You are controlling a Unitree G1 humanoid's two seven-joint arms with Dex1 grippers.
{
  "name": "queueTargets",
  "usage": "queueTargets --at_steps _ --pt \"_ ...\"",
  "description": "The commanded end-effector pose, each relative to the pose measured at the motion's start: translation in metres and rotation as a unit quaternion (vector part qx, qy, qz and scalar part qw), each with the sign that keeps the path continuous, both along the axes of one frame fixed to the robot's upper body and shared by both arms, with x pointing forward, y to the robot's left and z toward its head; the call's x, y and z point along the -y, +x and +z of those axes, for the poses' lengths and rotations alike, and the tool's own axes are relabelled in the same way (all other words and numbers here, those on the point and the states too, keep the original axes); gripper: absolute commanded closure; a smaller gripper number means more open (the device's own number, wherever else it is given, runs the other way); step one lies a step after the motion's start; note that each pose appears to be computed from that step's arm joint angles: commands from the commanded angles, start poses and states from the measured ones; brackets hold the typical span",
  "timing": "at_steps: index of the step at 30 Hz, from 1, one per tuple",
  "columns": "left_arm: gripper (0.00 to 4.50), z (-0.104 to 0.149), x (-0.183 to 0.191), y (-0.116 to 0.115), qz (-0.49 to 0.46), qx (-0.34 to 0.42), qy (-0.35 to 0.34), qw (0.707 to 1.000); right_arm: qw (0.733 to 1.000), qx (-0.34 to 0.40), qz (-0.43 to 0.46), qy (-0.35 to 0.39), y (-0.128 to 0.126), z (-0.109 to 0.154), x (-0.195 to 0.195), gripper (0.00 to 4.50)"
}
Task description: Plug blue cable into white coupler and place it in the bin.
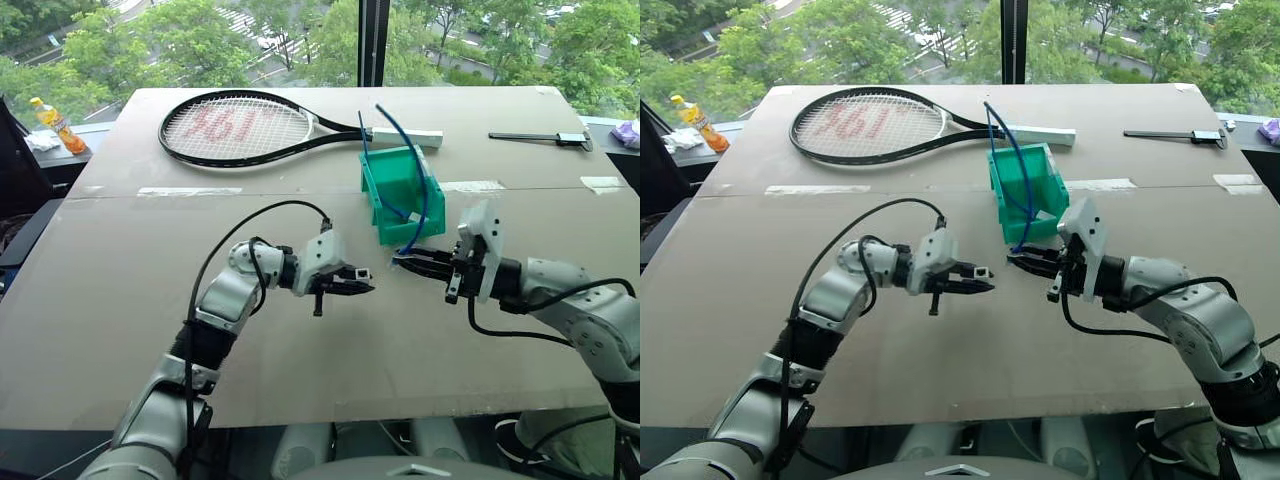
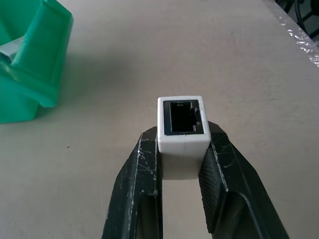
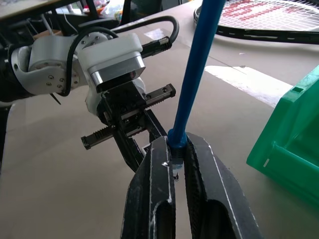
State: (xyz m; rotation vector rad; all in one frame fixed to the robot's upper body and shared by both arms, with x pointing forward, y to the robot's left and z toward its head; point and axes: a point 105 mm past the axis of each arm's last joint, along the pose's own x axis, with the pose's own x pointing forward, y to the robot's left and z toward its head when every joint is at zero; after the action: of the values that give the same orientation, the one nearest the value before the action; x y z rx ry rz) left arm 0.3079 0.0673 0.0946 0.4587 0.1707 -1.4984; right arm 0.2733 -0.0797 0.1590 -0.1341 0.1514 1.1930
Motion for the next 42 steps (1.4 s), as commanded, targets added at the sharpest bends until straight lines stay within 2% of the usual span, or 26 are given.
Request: queueTargets --at_steps 1,7,17,28,34,42 --pt "4.12 -0.003 0.005 0.004 -0.021 0.021 0.016 0.999 0.998 0.033 0.044 -0.023 0.005 0.003 -0.007 4.50" --pt "4.12 -0.011 0.005 0.009 -0.033 0.031 0.034 0.998 0.994 0.056 0.080 -0.053 0.016 0.000 -0.015 4.50" --pt "4.12 -0.015 0.008 0.004 -0.042 0.036 0.030 0.998 0.990 0.055 0.108 -0.076 0.016 -0.015 -0.028 4.50" --pt "4.12 -0.014 0.009 0.005 -0.042 0.042 0.031 0.998 0.984 0.051 0.114 -0.129 0.020 -0.040 -0.021 4.50" --pt "4.12 -0.013 0.008 0.005 -0.042 0.046 0.031 0.998 0.980 0.061 0.114 -0.148 0.027 -0.043 -0.019 4.50" --pt "4.12 -0.012 0.011 0.006 -0.041 0.048 0.025 0.998 0.970 0.041 0.147 -0.191 0.023 -0.060 -0.020 4.50"
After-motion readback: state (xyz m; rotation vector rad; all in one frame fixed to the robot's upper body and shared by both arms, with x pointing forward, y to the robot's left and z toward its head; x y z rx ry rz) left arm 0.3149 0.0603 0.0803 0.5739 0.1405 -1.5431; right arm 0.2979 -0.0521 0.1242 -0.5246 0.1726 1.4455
